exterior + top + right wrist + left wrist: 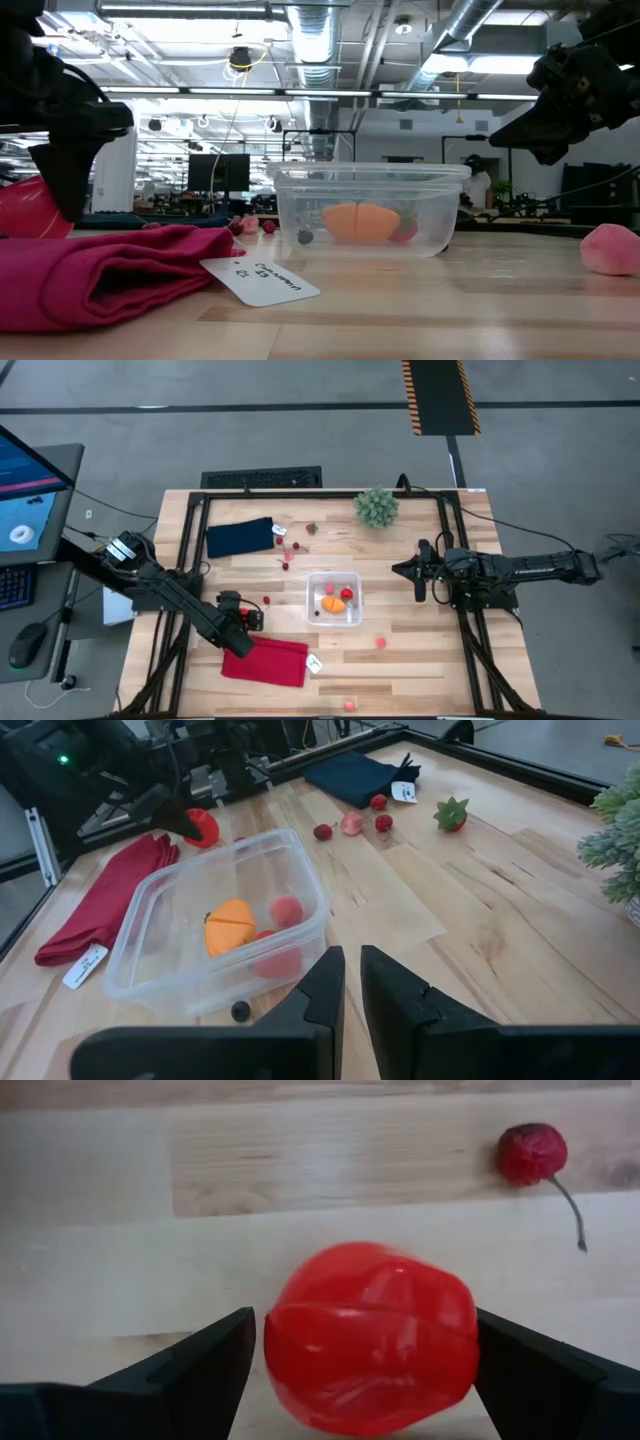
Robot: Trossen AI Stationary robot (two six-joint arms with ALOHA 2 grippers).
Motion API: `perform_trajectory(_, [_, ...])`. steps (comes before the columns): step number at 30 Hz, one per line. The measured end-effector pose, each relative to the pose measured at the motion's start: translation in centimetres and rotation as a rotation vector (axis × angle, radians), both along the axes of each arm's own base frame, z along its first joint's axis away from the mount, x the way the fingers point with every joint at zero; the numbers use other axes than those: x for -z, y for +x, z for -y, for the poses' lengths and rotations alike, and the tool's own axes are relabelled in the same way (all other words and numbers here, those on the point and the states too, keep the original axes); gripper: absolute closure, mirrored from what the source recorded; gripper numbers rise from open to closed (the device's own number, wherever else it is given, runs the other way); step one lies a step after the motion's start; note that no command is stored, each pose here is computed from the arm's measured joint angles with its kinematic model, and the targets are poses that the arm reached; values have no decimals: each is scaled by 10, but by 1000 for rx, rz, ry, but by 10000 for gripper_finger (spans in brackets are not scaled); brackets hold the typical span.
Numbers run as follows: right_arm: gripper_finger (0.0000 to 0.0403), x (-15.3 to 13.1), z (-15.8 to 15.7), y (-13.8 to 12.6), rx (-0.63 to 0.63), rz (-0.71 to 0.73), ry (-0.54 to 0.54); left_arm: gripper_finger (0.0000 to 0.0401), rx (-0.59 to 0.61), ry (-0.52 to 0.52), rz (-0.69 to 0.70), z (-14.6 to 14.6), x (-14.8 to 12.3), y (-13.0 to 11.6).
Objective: Pick and placing Produce into tupperware
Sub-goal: Put the red apple into the transparent bin
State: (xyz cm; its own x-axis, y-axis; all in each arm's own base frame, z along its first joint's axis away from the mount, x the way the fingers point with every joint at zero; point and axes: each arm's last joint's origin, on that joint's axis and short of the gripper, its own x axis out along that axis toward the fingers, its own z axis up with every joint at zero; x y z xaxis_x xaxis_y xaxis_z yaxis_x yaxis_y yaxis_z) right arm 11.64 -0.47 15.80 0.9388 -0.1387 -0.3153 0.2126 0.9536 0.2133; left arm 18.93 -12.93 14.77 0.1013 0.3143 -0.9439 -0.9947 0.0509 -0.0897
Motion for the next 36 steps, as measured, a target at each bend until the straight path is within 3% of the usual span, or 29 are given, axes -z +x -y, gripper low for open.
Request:
perform_trajectory(18, [343,0,0,0,0,-1,0,70,-44,-4,12,0,0,0])
perform_trajectory(28, [343,0,0,0,0,0,0,149,-39,-8,16,0,0,0])
perform_trajectory(32, [343,0,0,0,0,0,0,145,-29,-8,15,0,0,1])
perform_trajectory(36, [343,0,0,0,0,0,0,115,-41,-10,19,0,0,1])
